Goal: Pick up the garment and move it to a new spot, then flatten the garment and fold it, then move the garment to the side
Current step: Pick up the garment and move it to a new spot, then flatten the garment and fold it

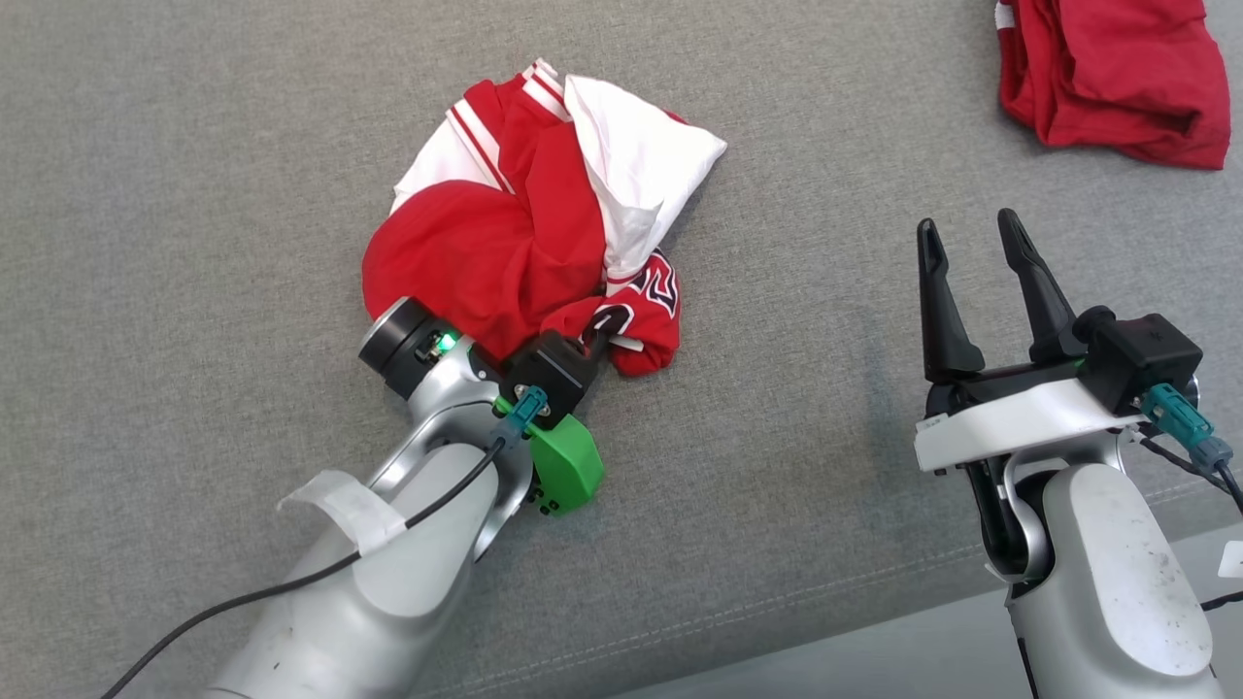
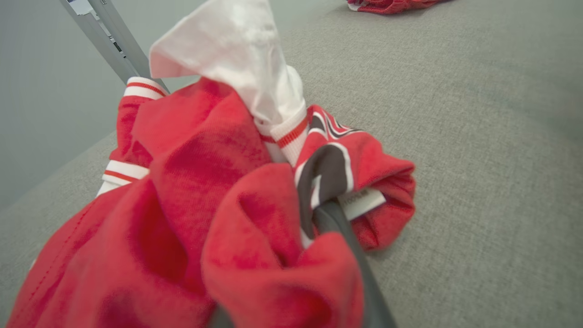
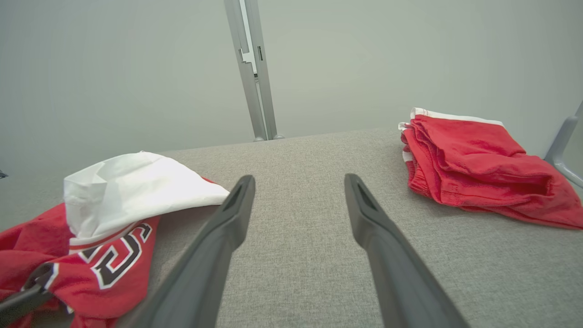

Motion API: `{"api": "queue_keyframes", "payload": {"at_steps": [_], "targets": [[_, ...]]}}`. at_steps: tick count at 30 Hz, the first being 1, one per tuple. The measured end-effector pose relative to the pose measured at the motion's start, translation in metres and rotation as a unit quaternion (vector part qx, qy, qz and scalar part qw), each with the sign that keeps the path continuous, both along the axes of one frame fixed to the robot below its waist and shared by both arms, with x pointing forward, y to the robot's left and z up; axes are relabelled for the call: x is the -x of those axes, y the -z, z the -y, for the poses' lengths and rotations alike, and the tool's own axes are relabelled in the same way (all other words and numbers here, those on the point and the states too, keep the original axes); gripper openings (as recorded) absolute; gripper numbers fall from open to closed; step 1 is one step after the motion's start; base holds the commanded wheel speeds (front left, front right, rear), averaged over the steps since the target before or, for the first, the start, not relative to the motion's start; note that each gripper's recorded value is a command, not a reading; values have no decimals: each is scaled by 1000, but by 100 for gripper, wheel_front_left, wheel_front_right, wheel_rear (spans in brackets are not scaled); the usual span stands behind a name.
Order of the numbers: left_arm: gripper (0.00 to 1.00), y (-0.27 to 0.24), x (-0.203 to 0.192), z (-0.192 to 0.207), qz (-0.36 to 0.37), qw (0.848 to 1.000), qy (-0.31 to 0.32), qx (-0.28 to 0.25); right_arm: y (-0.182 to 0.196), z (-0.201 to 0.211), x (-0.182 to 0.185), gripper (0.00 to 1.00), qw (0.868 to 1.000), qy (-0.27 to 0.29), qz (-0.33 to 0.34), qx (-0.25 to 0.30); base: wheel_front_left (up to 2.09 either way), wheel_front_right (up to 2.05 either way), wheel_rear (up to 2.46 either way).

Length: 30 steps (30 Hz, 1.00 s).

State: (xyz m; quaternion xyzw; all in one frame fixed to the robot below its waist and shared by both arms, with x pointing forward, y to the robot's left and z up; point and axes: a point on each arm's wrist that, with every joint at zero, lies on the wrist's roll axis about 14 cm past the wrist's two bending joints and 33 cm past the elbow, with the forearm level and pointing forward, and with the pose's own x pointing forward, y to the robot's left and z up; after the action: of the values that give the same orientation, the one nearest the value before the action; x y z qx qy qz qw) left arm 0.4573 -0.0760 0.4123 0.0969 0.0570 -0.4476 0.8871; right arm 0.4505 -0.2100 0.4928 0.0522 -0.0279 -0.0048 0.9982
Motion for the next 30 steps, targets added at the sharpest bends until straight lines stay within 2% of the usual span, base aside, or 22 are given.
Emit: {"api": "queue_keyframes", "payload": {"at_steps": [1,2,3,5,17,26,30], "targets": [[0,1,2,1,-2,1000,1,0,-1,2,1,100,1000,2,0,0,0,0,0],[11,1,3,1,-5,1000,1,0,-1,3,2,100,1000,4,1,0,0,0,0],[38,1,4,2,-7,1000,-1,1,-2,4,2,100,1000,5,2,0,0,0,0],[100,0,7,1,-14,1000,-8,7,-5,4,3,100,1000,7,6,0,0,0,0],[100,-41,33,-11,-8,996,-51,77,-25,-21,0,100,999,-28,21,-4,0,0,0],[100,-60,51,-63,0,982,-145,120,-48,-83,-32,100,993,-117,8,-5,0,0,0],[100,-63,58,-90,4,974,-189,128,-50,-117,-51,100,986,-162,-28,14,0,0,0]]}}
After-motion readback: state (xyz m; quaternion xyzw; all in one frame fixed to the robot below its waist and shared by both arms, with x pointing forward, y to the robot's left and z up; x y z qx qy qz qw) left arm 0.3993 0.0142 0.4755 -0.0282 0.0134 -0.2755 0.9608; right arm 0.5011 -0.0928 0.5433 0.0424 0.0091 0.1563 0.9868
